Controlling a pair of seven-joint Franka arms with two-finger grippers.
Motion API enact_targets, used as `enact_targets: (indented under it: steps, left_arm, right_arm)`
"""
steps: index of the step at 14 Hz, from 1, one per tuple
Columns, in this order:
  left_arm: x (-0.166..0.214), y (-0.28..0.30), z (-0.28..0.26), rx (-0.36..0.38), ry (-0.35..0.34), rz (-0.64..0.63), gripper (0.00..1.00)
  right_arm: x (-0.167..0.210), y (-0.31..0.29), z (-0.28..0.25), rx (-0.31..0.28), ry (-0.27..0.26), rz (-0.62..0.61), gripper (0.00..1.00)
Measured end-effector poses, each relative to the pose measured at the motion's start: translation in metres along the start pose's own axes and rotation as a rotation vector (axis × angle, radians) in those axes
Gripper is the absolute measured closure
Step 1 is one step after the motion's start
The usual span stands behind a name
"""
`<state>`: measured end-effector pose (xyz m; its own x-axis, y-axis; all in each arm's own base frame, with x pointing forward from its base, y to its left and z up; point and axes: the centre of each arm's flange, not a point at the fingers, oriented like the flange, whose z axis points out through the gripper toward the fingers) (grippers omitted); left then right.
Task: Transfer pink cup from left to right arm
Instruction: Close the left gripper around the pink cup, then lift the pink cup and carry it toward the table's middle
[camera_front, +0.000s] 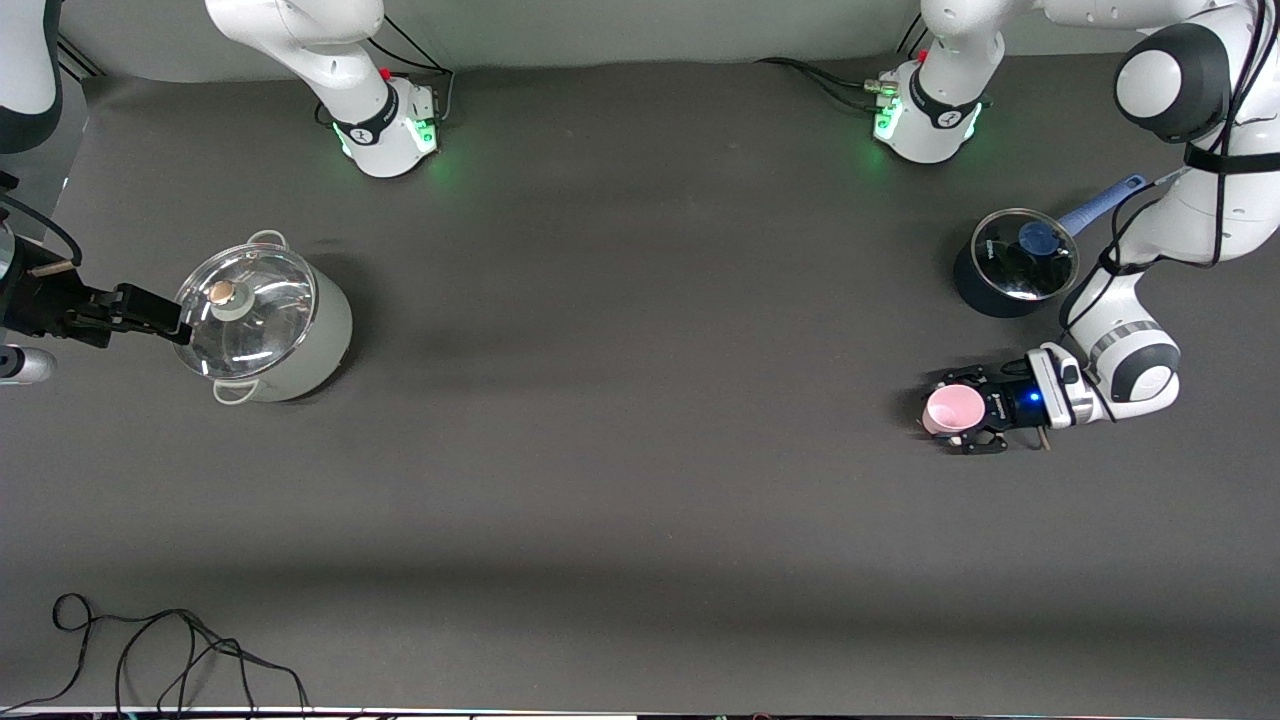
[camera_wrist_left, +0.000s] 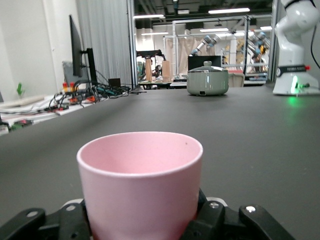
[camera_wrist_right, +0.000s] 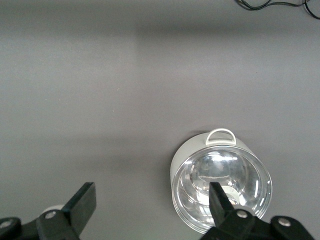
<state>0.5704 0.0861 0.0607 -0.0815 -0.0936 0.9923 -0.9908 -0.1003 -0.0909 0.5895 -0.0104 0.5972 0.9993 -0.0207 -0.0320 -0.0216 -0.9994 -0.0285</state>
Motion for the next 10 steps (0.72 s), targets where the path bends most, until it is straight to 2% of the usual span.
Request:
enact_targets:
  steps: [2, 4, 7, 10]
  left_arm:
    - [0.019, -0.024, 0.020, -0.032, 0.016, 0.069, 0.33]
    - [0.039, -0.039, 0.060, -0.063, 0.065, 0.111, 0.34]
    - [0.065, -0.055, 0.126, -0.035, 0.121, 0.143, 0.34]
    - [0.086, -0.065, 0.189, 0.014, 0.109, 0.151, 0.34]
  right_arm:
    - [0.000, 0.000, 0.000, 0.000, 0.000, 0.000, 0.00]
    - [0.000, 0.000, 0.000, 0.000, 0.001, 0.000, 0.00]
    - [0.000, 0.000, -0.001, 0.000, 0.002, 0.000, 0.00]
    - [0.000, -0.001, -0.003, 0.000, 0.007, 0.001, 0.00]
